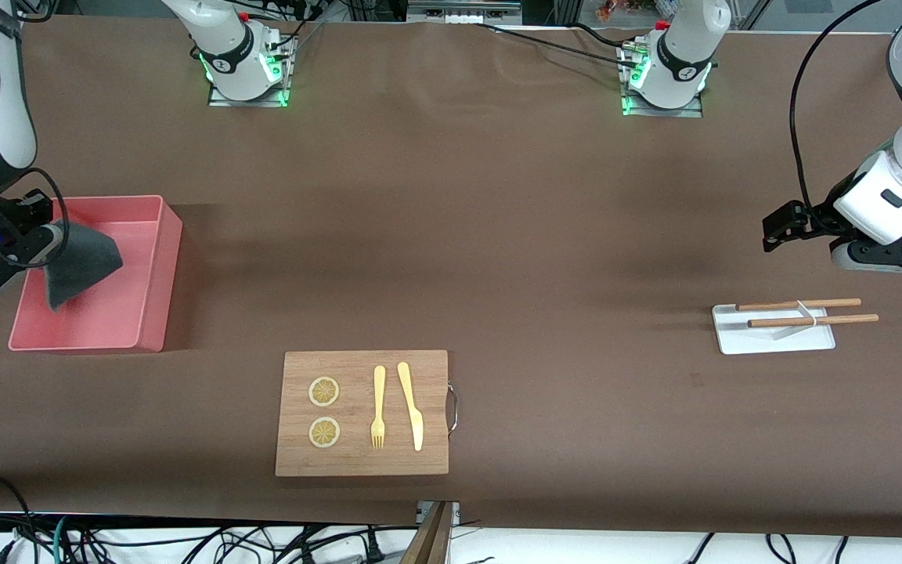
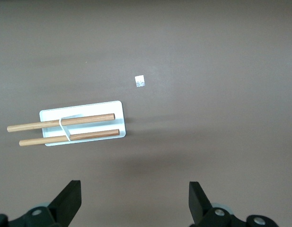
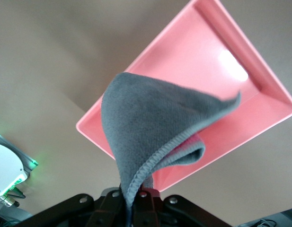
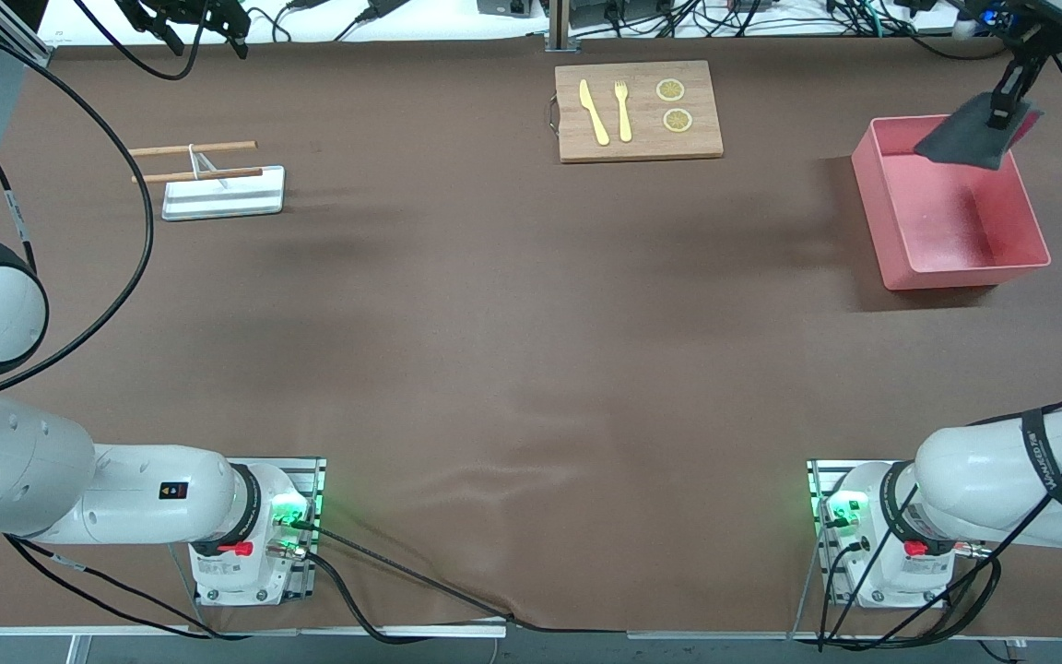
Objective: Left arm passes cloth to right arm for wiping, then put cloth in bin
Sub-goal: 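Open the right gripper to drop the cloth into the bin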
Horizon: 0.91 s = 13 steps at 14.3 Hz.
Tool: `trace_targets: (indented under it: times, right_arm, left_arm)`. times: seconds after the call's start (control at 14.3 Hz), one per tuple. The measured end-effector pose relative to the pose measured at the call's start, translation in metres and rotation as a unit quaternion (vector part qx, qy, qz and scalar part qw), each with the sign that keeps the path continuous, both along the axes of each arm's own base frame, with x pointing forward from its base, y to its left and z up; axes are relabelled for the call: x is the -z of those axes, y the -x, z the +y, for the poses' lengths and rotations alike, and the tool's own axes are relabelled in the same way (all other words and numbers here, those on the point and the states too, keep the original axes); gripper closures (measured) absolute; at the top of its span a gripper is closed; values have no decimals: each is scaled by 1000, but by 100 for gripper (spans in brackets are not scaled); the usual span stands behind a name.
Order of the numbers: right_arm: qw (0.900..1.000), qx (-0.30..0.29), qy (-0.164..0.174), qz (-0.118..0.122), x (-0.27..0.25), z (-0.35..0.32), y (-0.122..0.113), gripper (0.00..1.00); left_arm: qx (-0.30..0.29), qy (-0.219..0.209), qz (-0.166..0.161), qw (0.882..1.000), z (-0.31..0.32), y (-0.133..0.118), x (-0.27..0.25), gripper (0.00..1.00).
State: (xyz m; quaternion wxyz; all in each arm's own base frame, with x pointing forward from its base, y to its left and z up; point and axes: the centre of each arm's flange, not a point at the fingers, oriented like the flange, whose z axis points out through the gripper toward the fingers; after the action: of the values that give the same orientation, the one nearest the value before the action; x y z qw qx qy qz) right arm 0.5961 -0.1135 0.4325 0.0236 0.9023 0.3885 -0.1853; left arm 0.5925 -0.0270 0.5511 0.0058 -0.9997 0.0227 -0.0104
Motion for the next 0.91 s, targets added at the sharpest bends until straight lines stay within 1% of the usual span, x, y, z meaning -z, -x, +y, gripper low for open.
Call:
trace_targets:
  times: [0.28,0.49,0.56,0.7,0.77,0.91]
  right_arm:
    - [1000,6,-10,14,69,-19,7,97]
    - [1000,6,-15,15,96,-23,10,97]
    - [1000,5,-16,16,101,-23,10,91]
    - [1000,6,-19,8,101,-22,8,74]
    - [1000,9,-23,-2,94,-21,5,62]
    - [999,17,-38,-29,69,-15,0,44]
  left_arm:
    - [0,0,0,1000,0,0,0,0]
    - [0,0,0,1000,0,0,0,0]
    - [0,0,0,1000,0,0,0,0]
    - [0,0,0,1000,0,0,0,0]
    - [0,0,0,1000,0,0,0,0]
    - [0,0,0,1000,0,0,0,0]
